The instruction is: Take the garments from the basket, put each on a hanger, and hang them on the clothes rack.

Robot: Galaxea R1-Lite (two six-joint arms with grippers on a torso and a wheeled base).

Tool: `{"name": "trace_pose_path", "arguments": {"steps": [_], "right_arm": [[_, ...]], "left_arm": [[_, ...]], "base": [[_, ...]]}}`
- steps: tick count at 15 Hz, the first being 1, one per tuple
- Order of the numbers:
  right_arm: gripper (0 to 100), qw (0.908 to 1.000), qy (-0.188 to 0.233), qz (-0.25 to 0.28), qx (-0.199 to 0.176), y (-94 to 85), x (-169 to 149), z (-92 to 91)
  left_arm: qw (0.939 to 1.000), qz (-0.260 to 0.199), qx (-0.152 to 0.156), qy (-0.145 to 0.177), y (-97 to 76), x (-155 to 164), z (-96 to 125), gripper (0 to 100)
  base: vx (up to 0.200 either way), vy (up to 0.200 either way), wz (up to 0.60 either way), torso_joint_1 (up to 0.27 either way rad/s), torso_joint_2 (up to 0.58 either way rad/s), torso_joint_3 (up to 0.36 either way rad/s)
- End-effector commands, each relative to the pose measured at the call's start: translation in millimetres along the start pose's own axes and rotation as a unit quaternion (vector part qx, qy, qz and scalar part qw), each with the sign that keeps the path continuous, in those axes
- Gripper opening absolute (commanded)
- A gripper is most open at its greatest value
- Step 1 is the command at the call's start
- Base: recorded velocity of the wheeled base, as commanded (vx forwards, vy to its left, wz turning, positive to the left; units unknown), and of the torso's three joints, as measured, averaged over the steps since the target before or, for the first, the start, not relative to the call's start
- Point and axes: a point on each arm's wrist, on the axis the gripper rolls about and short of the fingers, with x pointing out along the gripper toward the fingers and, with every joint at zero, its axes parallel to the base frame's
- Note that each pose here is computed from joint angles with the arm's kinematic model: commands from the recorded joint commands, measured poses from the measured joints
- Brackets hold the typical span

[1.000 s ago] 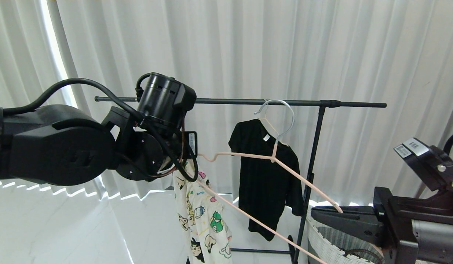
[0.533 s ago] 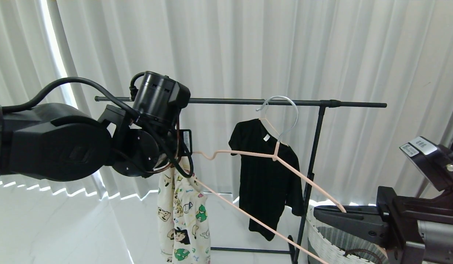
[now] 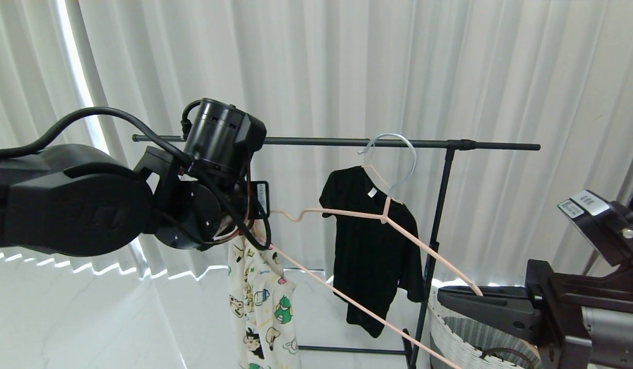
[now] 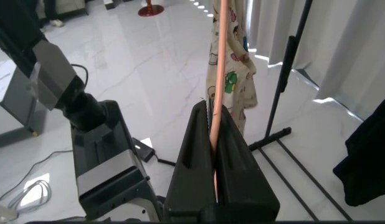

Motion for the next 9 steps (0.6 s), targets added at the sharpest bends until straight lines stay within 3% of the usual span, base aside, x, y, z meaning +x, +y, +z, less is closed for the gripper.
{"name": "trace_pose_path", "arguments": {"steps": [1, 5, 9], "right_arm": [[0, 1.0000, 0.005, -0.004, 0.002, -1.8, 3.0, -1.5], [0, 1.0000, 0.003, -0.009, 0.002, -5.3, 9.1, -2.1], [0, 0.9999, 0.002, -0.012, 0.001, -8.4, 16.5, -0.1]], "left_arm": [[0.9999, -0.012, 0.004, -0.003, -3.6, -8.5, -2.3, 0], [0.9997, -0.022, 0.009, -0.005, -3.2, -18.2, -5.7, 0], [0.9975, -0.070, 0.008, -0.009, -19.2, -36.8, -9.1, 0]], "base": [[0.000, 0.000, 0.00, 0.000, 0.00, 0.000], [0.000, 0.000, 0.00, 0.000, 0.00, 0.000], [0.000, 0.000, 0.00, 0.000, 0.00, 0.000]]}}
